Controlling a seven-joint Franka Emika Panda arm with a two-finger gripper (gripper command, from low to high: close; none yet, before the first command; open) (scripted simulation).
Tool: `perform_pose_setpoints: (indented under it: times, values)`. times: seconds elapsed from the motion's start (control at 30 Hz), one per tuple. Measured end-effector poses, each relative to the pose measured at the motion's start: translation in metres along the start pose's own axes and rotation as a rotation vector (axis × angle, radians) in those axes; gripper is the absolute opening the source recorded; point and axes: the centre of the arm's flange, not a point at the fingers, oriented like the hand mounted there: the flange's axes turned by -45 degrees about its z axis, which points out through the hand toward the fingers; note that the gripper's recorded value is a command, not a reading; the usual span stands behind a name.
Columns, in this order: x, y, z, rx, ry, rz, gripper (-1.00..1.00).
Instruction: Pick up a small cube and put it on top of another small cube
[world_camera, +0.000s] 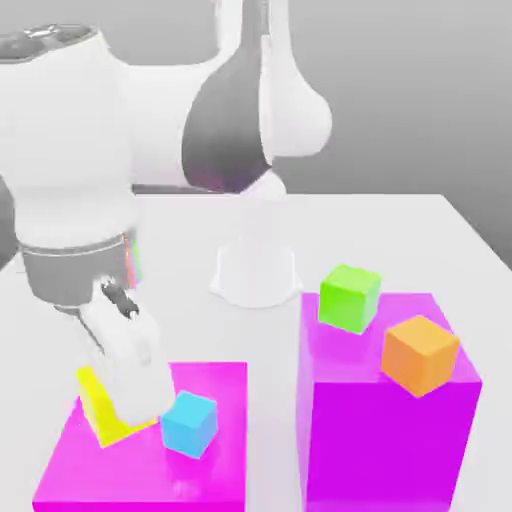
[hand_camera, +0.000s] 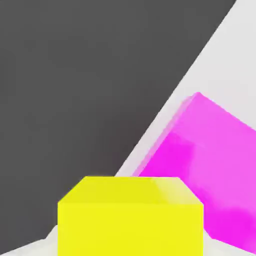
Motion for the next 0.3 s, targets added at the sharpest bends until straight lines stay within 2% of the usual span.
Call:
perform_pose_setpoints:
  times: [0.13,0.2,0.23,0.3]
  values:
    - [-0.134,-0.089,-0.043,-0.025,0.002,-0.227,-1.0]
    - [-0.165,-0.102,-0.027,-0.034,0.006,-0.268,-1.0]
    - [-0.163,-0.1,-0.022,-0.036,0.007,-0.26,1.0]
    - [-0.162,-0.099,-0.022,-0.036,0.007,-0.257,1.0]
